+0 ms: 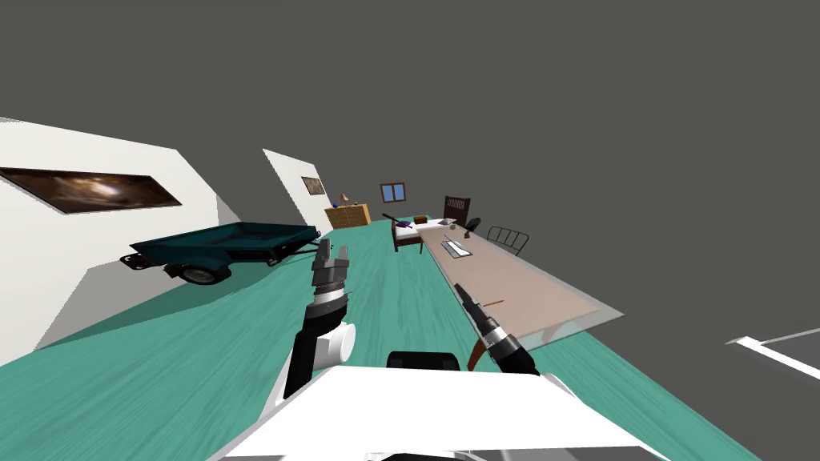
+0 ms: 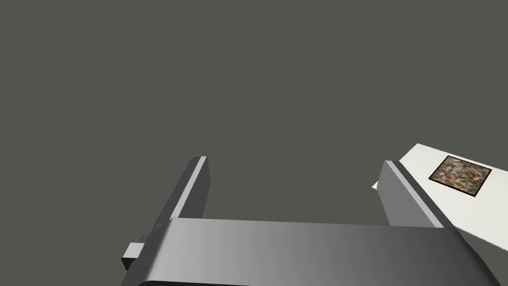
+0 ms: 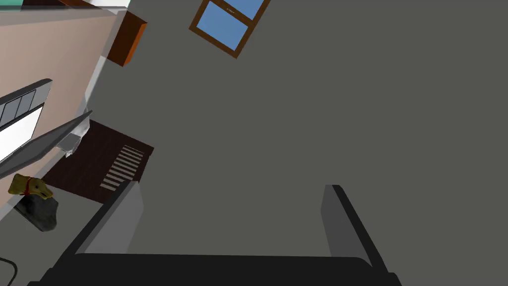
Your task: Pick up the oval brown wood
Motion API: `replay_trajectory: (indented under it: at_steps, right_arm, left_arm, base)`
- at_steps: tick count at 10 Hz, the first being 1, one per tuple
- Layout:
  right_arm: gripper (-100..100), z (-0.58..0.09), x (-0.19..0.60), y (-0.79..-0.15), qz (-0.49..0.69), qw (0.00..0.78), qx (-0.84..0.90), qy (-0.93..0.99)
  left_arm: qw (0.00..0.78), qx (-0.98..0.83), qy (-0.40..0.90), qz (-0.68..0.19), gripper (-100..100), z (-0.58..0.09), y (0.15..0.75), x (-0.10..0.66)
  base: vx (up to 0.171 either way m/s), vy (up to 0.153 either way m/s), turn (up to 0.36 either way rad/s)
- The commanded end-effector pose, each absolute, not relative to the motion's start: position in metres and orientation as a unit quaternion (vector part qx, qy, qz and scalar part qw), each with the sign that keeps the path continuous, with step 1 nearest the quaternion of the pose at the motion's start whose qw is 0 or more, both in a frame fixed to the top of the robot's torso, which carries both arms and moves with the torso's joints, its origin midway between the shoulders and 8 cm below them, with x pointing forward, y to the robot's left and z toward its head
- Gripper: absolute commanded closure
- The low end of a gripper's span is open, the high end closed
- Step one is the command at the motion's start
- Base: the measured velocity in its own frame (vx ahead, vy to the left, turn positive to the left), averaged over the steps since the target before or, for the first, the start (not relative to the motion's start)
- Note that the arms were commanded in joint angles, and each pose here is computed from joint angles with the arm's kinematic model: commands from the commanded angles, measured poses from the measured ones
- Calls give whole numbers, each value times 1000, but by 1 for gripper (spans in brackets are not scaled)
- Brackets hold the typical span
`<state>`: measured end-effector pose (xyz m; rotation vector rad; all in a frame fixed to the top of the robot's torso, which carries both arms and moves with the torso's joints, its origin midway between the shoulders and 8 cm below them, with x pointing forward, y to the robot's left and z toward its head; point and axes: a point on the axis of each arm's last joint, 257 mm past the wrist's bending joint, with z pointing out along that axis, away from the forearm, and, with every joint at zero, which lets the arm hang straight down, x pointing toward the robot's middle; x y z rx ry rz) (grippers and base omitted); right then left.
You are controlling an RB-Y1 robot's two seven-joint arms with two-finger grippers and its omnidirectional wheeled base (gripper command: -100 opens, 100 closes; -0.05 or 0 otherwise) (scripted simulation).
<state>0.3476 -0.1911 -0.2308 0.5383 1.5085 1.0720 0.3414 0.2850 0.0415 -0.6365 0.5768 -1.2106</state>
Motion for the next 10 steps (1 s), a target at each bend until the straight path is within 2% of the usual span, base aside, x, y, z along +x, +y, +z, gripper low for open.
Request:
replay_trajectory:
  at_steps: [1,4,6,7,10]
  right_arm:
    - [-100,-249,344,-185,450,558,226,660]
    - [-100,-309,313,-172,423,509,203,722]
    - [-100,-373,272,-172,384,456,180,782]
    - [-100,-382,266,-172,381,446,179,790]
    - [-100,-443,206,-181,338,380,145,849]
  left_arm:
    - [737,-290,263,-551,0,42,285,341]
    - [737,-290,263,-551,0,42,285,341]
    - [737,-290,263,-551,0,42,285,341]
    - [737,-290,263,-551,0,42,285,341]
    - [737,-290,263,-551,0,42,285,341]
  base:
    - [87,52,21]
    - [101,75,33]
    - [200,127,65]
    - [168,101,7]
    - [137,58,33]
